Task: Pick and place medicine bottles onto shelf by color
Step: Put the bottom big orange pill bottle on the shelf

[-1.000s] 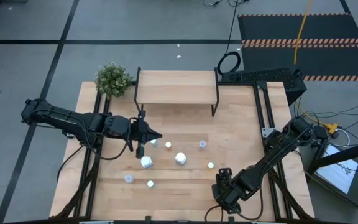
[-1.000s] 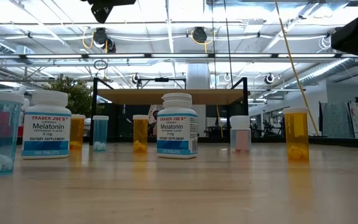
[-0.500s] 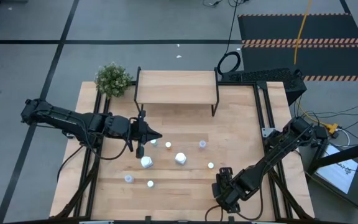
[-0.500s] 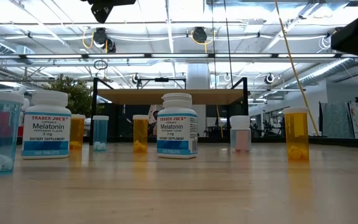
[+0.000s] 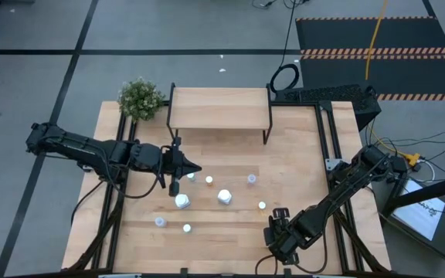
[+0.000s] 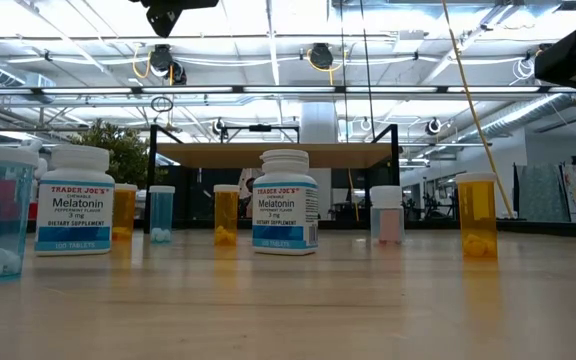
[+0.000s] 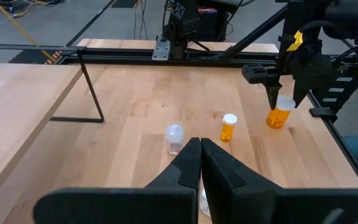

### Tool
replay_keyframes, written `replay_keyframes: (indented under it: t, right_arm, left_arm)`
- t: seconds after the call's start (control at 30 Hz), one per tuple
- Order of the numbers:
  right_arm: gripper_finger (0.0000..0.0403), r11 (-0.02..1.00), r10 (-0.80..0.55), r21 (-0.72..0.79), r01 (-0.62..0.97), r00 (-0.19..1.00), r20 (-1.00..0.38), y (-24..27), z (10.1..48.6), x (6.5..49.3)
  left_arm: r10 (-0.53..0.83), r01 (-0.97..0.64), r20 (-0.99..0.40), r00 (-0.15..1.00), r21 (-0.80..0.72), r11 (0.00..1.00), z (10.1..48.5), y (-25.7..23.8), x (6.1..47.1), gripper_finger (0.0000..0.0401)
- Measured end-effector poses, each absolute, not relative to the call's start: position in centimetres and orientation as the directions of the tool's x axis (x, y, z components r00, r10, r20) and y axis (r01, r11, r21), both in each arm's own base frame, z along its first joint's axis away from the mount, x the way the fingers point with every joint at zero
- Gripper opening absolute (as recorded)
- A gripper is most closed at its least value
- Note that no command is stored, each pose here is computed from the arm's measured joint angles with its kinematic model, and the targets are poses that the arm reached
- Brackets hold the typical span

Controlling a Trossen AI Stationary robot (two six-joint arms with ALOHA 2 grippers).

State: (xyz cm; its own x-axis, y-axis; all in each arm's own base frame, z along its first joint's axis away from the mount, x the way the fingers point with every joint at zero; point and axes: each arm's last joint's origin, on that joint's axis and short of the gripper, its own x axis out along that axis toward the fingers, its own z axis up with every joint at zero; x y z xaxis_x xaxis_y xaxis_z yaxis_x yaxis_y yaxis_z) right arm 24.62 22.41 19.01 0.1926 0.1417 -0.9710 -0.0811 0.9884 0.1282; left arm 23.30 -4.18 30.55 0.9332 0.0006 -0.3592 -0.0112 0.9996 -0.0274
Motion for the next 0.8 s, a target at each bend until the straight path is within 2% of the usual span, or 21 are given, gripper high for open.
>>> replay_keyframes:
  t: [0.27, 0.57, 0.8]
  right_arm:
    - [0.0229, 0.988, 0.141, 0.128, -0.081, 0.192, -0.971, 22.4, 19.0, 24.6]
    - [0.0212, 0.988, 0.148, 0.134, -0.081, 0.194, -0.97, 22.4, 19.2, 24.6]
    - [0.022, 0.985, 0.168, 0.155, -0.074, 0.22, -0.961, 22.0, 20.2, 24.5]
  left_arm:
    - [0.001, -0.011, -0.359, 0.933, -0.027, 1.0, 30.6, -4.2, 23.3, 0.0015]
    - [0.0, -0.011, -0.359, 0.933, -0.027, 1.0, 30.5, -4.2, 23.3, 0.0015]
    - [0.0, -0.011, -0.359, 0.933, -0.027, 1.0, 30.5, -4.2, 23.3, 0.0015]
